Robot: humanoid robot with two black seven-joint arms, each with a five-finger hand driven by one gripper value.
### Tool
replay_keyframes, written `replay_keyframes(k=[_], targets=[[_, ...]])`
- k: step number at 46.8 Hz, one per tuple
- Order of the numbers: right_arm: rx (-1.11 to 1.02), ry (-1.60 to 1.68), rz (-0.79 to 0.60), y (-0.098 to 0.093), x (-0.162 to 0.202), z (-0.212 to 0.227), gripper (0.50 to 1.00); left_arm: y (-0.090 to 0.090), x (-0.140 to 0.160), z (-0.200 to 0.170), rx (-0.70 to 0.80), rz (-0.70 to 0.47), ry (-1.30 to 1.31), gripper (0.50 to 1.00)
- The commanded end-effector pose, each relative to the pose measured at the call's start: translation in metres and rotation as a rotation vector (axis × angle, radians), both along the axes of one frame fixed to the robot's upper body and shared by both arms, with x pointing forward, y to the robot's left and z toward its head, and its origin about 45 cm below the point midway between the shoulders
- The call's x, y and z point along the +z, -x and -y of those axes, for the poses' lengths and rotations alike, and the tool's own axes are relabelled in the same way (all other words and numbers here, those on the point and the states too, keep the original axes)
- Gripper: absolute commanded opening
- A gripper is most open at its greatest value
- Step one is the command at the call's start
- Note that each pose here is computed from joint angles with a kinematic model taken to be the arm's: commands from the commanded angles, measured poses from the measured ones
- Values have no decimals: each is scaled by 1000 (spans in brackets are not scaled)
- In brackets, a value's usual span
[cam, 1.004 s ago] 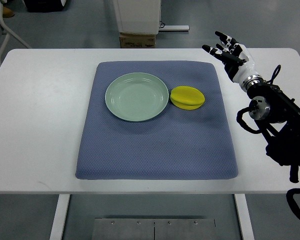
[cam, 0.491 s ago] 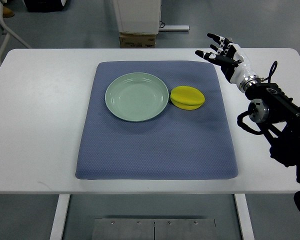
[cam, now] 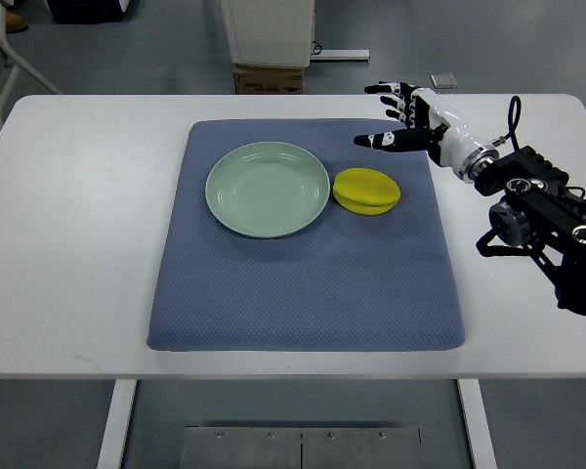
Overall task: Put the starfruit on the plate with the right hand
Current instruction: 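Move the right hand over the yellow starfruit and lower it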
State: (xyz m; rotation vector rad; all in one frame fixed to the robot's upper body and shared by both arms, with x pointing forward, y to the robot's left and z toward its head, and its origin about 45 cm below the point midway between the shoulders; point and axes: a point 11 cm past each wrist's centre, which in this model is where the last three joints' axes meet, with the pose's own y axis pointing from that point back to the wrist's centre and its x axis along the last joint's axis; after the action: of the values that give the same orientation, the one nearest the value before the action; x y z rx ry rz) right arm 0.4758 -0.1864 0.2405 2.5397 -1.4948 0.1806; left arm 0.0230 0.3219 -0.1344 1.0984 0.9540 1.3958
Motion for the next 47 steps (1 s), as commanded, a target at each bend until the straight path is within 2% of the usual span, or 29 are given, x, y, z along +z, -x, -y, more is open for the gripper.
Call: replay_keyframes(k=[1, 12, 26, 47], targets=[[47, 53, 21, 2, 1, -5, 1000, 0, 0, 0, 0, 0, 0, 1000], [131, 182, 58, 5, 1, -20, 1000, 0, 0, 0, 1, 0, 0, 1000], [228, 374, 91, 17, -22, -29, 1000, 0, 0, 0, 0, 0, 0, 1000], [189, 476, 101, 11, -34, -21, 981, 0, 0, 0, 0, 0, 0, 1000]])
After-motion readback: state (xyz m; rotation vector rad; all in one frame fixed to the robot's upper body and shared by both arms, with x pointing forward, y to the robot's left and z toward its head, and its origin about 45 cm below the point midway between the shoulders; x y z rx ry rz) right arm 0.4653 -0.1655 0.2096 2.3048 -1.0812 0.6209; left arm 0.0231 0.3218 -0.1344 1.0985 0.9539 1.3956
